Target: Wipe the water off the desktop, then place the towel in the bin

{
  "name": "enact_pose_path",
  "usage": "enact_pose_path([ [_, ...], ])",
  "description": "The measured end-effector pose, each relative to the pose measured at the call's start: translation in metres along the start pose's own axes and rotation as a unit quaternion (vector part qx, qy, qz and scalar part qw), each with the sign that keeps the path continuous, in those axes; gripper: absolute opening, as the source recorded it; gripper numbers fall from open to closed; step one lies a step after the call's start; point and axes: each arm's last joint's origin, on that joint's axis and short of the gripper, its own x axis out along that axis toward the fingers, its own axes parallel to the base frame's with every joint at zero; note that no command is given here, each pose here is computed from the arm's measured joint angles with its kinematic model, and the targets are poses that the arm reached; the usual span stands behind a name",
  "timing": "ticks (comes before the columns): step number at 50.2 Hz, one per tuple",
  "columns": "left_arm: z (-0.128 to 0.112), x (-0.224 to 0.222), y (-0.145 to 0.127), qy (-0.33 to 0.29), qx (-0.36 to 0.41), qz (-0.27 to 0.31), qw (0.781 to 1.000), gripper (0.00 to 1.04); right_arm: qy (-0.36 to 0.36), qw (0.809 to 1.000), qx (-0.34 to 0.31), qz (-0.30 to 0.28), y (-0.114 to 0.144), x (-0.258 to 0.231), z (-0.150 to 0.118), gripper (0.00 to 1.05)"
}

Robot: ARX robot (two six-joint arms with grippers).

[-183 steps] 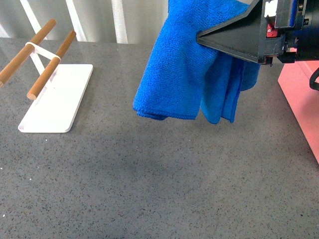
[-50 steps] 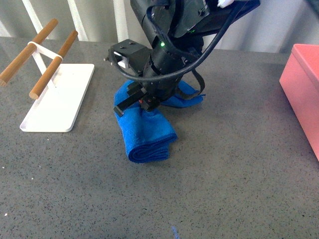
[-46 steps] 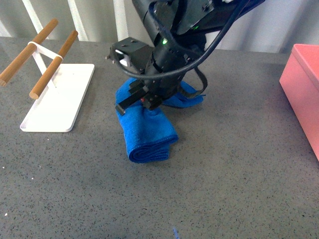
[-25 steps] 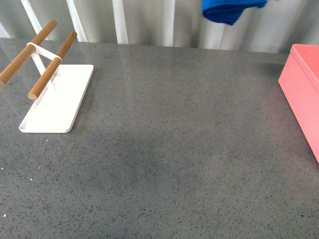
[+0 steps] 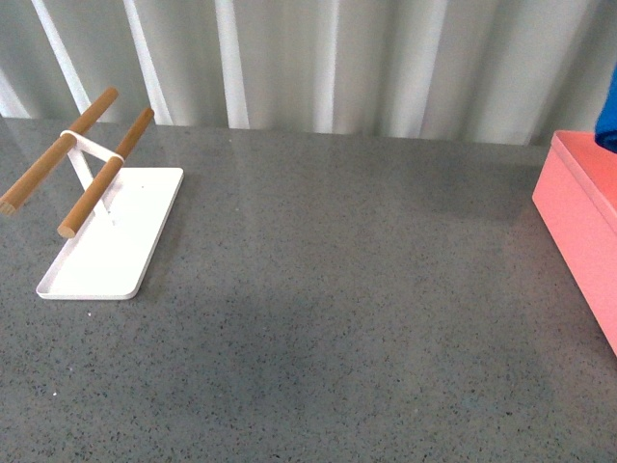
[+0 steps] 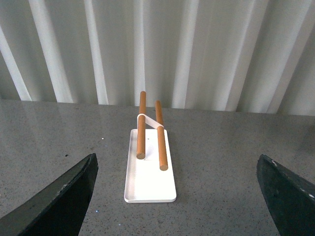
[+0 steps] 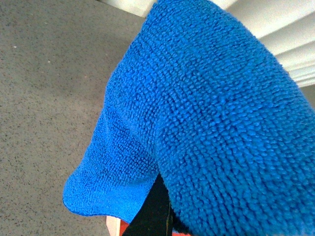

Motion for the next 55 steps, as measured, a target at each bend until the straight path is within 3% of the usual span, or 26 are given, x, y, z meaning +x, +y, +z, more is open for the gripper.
enact_pose_path([
  [11,0.000,0.000,0.000,0.000,0.000,0.000,1.000,0.98,0.001,0.998,0.061,0.015,-0.040,0.000,-0.015,0.04],
  [21,0.000,0.000,0.000,0.000,0.000,0.000,1.000,0.98,0.023,0.994,0.108,0.010,-0.077,0.032,-0.032,0.04],
  [42,0.000,0.000,0.000,0.000,0.000,0.000,1.000,0.98,0.068,0.989,0.131,0.017,-0.085,0.069,-0.076,0.04],
  [55,0.000,0.000,0.000,0.000,0.000,0.000,1.000,0.98,0.069,0.987,0.142,0.017,-0.092,0.074,-0.084,0.04],
])
